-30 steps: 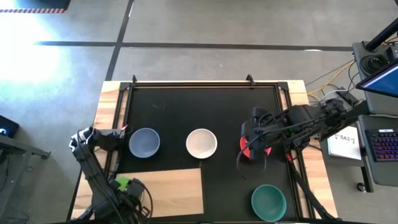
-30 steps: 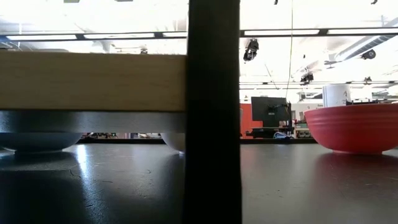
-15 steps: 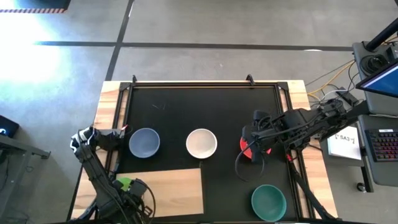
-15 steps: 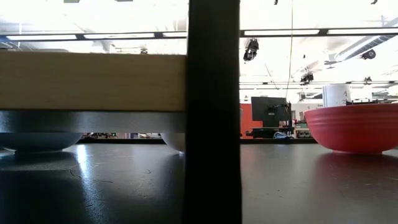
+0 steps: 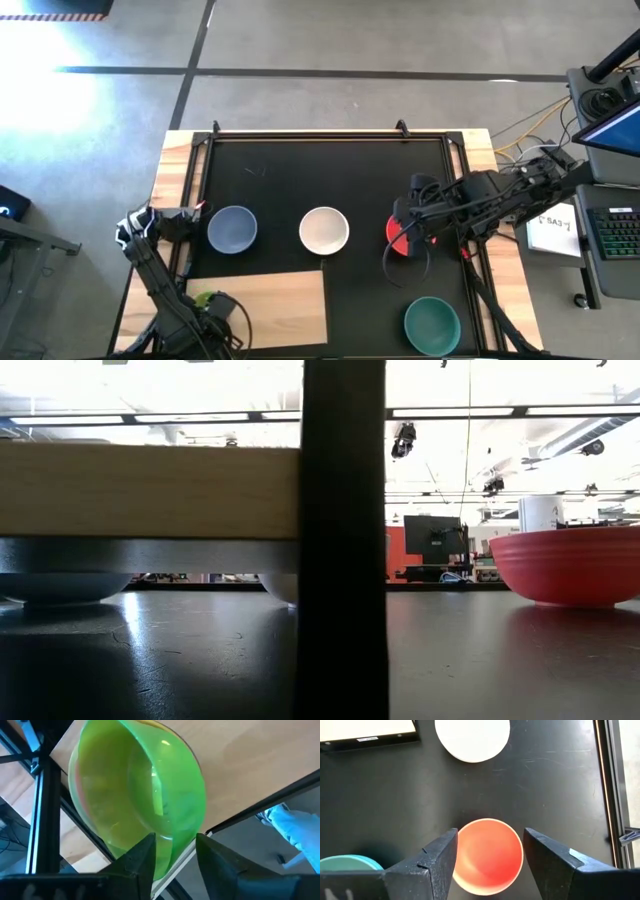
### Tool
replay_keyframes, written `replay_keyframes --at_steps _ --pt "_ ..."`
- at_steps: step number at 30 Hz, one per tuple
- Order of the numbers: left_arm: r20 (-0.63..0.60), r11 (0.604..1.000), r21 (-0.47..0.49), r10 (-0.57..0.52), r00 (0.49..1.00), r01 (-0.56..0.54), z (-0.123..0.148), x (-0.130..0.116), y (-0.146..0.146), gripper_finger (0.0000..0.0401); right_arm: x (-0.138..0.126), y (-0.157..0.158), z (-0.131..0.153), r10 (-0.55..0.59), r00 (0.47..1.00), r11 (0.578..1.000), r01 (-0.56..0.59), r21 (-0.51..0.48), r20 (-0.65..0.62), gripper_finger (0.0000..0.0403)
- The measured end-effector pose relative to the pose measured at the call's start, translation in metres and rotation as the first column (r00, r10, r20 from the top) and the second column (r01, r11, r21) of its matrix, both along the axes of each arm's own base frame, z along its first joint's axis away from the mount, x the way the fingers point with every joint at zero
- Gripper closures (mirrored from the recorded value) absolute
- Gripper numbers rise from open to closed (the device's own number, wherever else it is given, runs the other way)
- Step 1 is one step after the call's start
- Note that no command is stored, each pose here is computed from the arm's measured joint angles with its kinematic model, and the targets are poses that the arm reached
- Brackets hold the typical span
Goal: Place and stack bowls onto a shelf
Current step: Stack the green bowl on top of the yellow bowl on the shelf
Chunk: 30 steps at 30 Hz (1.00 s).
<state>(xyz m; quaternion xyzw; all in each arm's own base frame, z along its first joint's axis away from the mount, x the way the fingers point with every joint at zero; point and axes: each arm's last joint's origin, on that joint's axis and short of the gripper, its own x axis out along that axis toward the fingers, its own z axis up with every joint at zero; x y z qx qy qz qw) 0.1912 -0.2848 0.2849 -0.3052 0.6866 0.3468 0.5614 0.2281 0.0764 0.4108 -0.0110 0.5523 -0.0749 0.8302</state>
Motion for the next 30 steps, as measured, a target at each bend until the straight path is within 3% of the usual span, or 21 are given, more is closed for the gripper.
replay_keyframes --at_steps 5,12,25,30 --pt "-0.002 1.0 0.001 0.014 1.0 -0.014 0.0 0.0016 0.0012 0.0283 0.0002 -0.001 0.0001 0.0 1.0 1.0 0.0 -0.002 0.0 0.0188" --pt "0.002 1.0 -0.004 0.019 1.0 -0.019 0.0 0.0025 0.0009 0.0392 0.0003 -0.002 0.0003 0.001 1.0 1.0 -0.001 -0.004 0.0 0.0188" --pt "0.0 0.998 -0.004 0.057 0.998 -0.057 -0.0001 0.0025 0.0003 0.0398 0.0004 -0.0026 0.0003 0.002 1.0 1.0 -0.002 -0.006 0.0 0.0188" --pt "-0.001 0.998 -0.003 0.058 0.998 -0.058 0.0 0.0024 0.0003 0.0368 0.0004 -0.0026 0.0003 0.002 1.0 1.0 -0.002 -0.006 0.0 0.0188"
